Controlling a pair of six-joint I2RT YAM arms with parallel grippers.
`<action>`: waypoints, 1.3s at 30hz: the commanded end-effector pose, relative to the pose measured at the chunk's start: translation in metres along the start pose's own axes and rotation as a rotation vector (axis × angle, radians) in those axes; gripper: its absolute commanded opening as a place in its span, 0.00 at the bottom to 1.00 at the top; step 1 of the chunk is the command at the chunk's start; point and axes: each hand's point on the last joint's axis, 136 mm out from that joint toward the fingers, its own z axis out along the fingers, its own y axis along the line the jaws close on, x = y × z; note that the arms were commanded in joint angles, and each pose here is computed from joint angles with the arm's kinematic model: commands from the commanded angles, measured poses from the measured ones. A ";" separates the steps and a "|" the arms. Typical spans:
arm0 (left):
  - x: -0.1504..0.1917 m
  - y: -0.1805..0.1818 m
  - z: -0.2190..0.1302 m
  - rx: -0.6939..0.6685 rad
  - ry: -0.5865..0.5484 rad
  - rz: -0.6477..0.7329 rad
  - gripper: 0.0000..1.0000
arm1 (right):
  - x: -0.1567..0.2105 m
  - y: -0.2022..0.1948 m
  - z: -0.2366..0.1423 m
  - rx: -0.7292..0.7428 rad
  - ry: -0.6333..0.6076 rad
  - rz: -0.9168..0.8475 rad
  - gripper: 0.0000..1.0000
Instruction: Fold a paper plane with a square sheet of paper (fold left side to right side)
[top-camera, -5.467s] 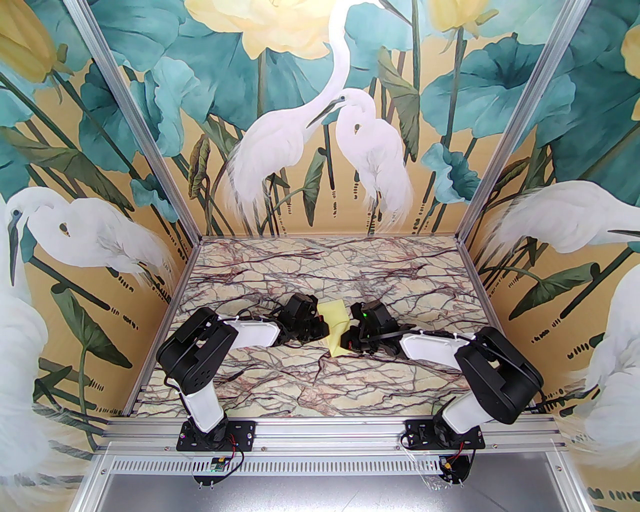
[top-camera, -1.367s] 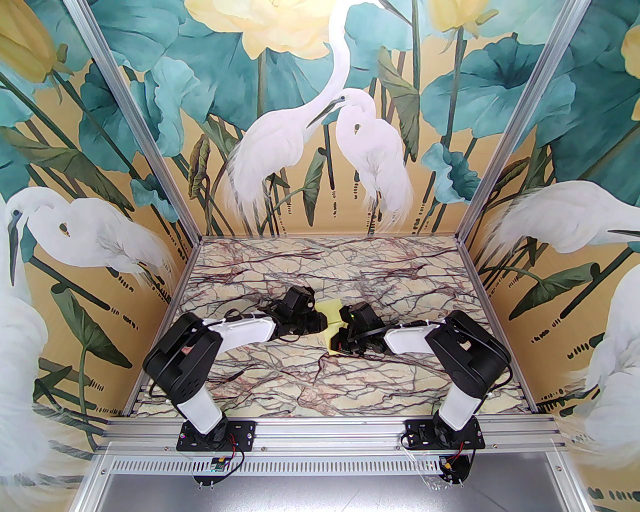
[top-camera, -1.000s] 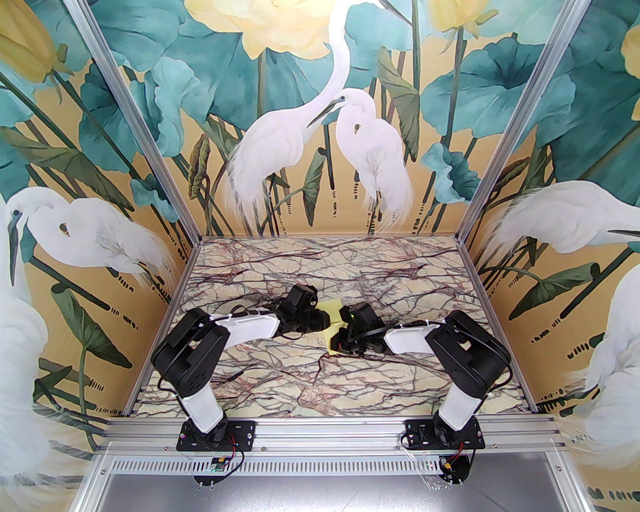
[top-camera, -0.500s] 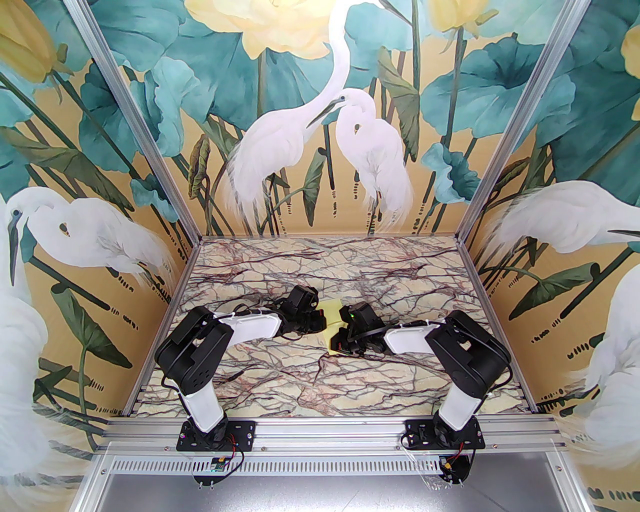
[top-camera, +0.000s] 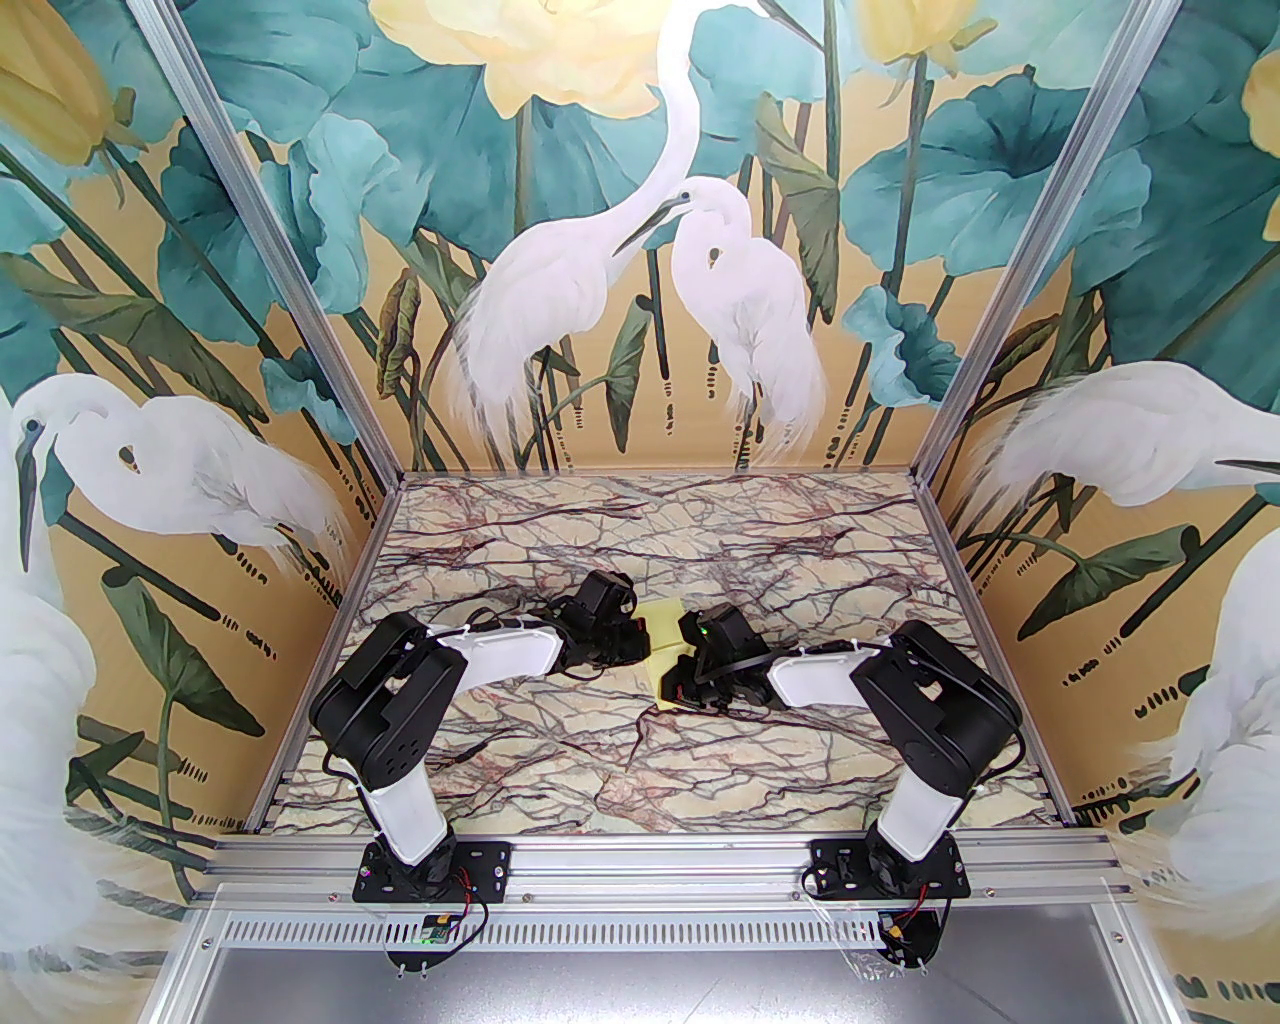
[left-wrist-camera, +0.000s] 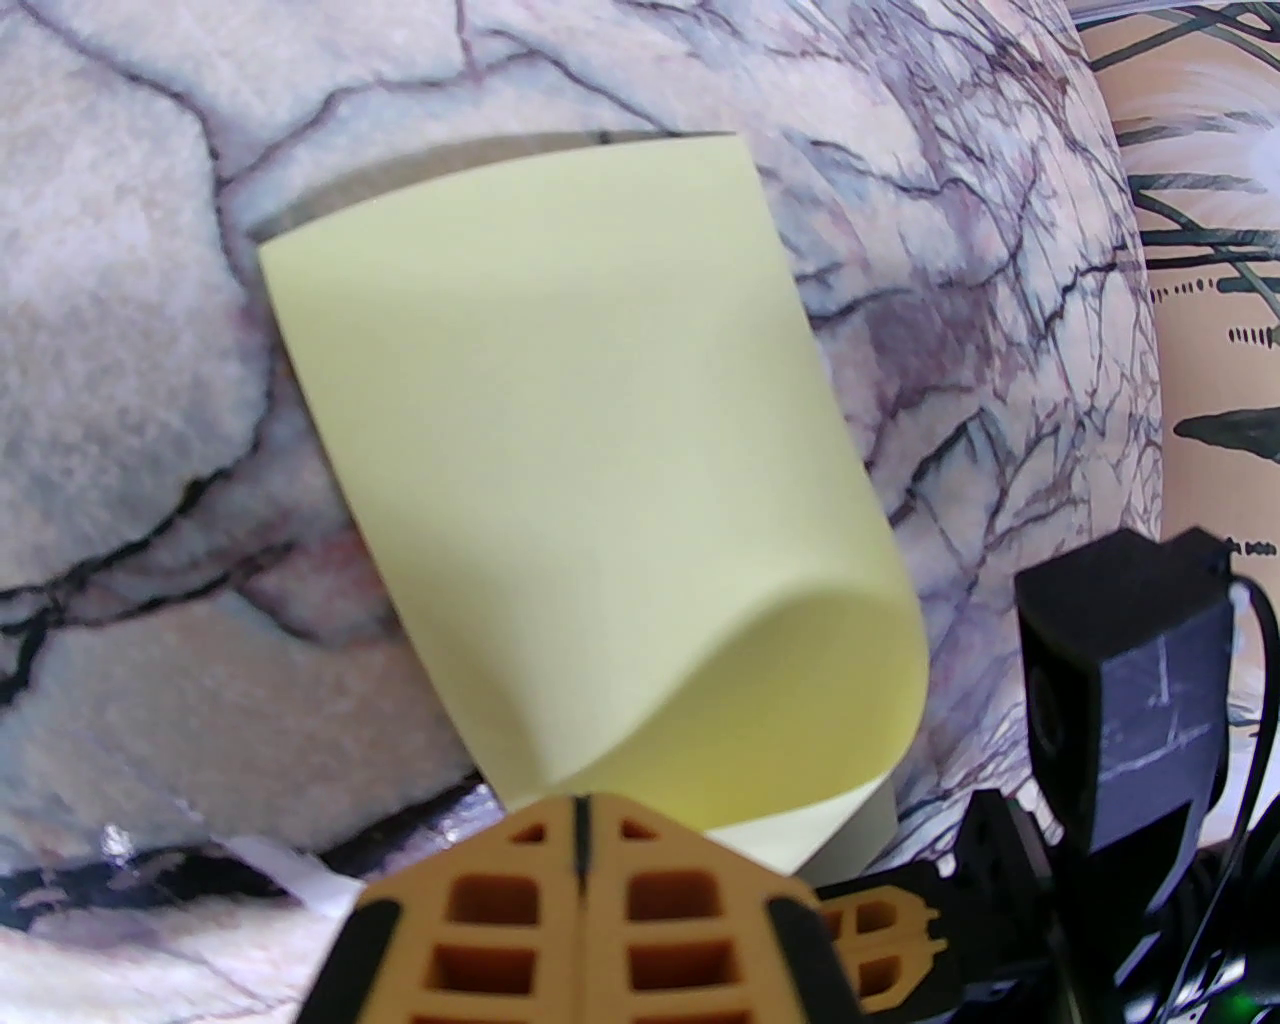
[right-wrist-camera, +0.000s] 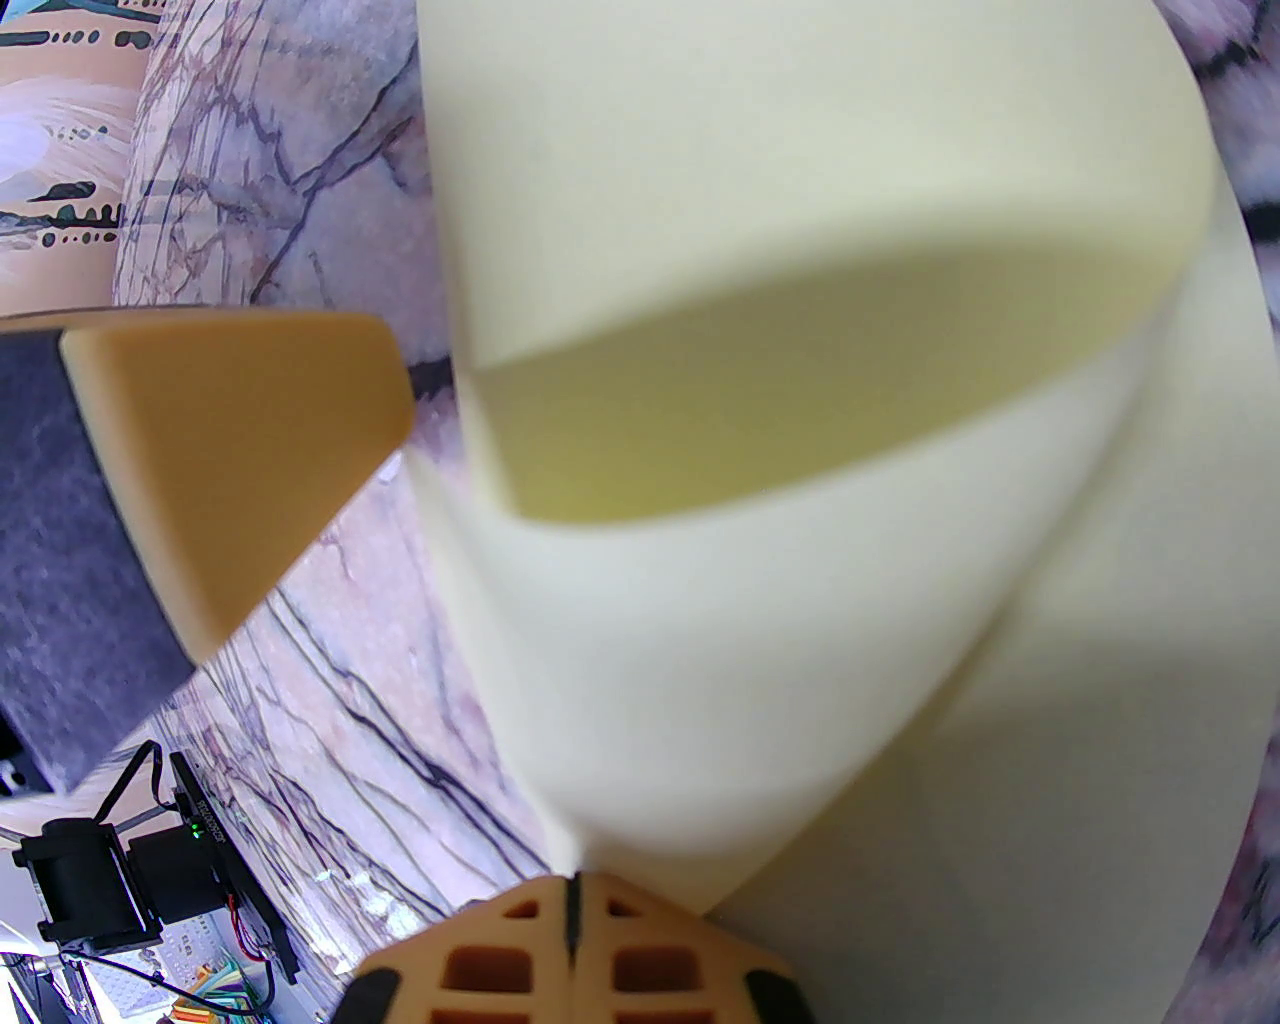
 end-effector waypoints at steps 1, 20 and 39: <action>-0.001 -0.001 -0.004 0.031 -0.012 -0.013 0.13 | 0.008 -0.018 0.006 0.072 0.025 0.021 0.00; -0.001 -0.015 -0.009 0.243 -0.045 -0.099 0.35 | 0.010 -0.020 0.006 0.077 0.026 0.024 0.00; 0.007 -0.012 -0.003 0.239 -0.006 -0.089 0.07 | 0.010 -0.021 0.005 0.082 0.027 0.028 0.00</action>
